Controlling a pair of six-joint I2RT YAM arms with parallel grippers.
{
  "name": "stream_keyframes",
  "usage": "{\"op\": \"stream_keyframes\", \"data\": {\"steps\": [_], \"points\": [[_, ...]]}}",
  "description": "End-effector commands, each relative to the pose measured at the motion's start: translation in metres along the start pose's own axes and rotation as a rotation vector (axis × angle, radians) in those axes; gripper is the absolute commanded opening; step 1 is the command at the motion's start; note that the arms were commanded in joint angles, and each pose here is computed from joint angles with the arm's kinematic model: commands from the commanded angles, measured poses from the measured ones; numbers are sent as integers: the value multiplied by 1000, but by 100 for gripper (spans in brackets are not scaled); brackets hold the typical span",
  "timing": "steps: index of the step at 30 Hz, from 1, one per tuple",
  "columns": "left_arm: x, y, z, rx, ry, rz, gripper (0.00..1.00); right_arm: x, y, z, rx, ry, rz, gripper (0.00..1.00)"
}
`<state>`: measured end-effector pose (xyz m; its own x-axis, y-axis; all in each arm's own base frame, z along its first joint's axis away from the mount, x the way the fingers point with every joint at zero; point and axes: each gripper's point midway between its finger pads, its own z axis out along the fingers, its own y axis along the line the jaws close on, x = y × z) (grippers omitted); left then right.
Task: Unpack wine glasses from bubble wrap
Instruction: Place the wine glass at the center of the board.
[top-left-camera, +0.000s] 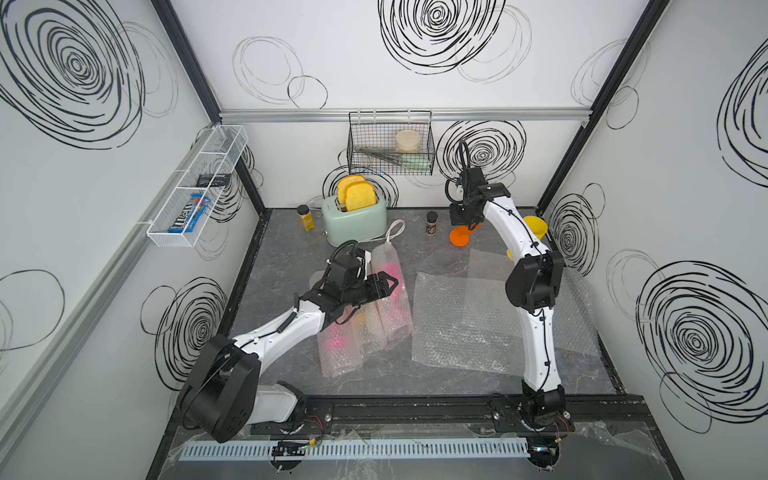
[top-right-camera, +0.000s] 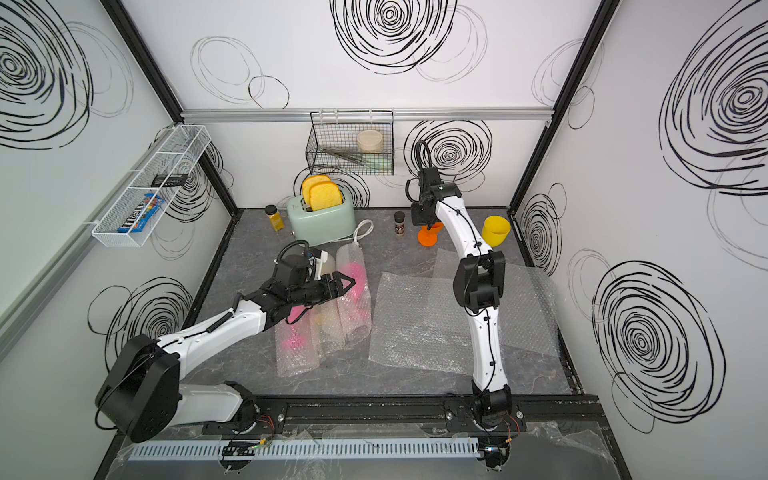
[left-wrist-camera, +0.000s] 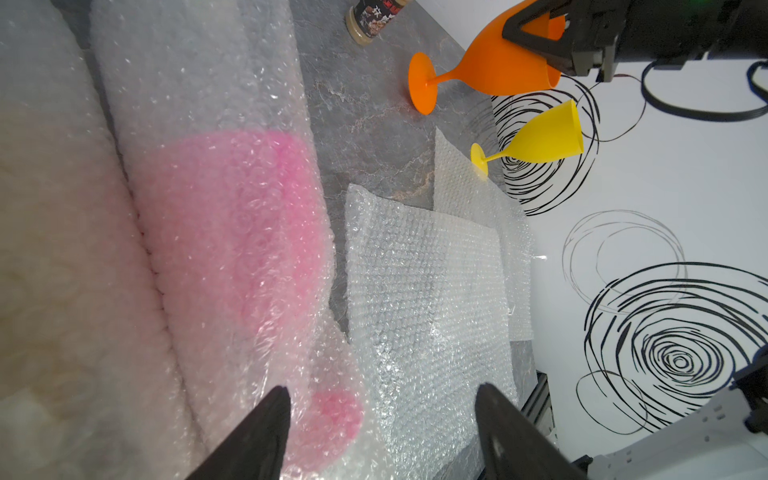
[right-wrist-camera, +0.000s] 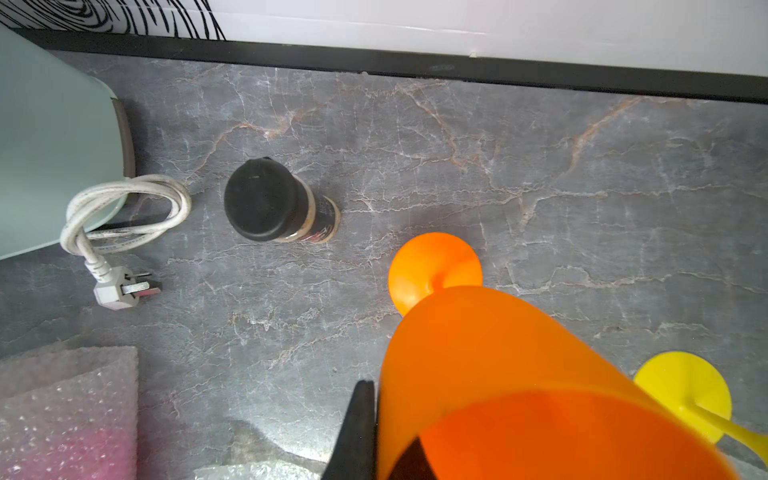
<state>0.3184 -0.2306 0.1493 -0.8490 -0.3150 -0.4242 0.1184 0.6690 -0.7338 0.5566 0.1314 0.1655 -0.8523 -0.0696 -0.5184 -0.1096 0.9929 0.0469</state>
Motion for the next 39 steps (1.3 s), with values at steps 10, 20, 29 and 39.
{"op": "stream_keyframes", "data": {"steps": [10, 20, 29, 39], "points": [[-4, -3, -4, 22, -26, 0, 75, -11, -8, 3, -52, -22, 7, 19], [-3, 0, -2, 15, -25, -1, 75, -25, 2, 0, -93, -68, -6, 33], [-2, 2, -2, 10, -24, -2, 75, -43, 4, -27, -93, -148, -12, 34], [-15, -1, -10, -22, -67, 32, 75, -83, 0, -122, -103, -365, -10, 44]]}}
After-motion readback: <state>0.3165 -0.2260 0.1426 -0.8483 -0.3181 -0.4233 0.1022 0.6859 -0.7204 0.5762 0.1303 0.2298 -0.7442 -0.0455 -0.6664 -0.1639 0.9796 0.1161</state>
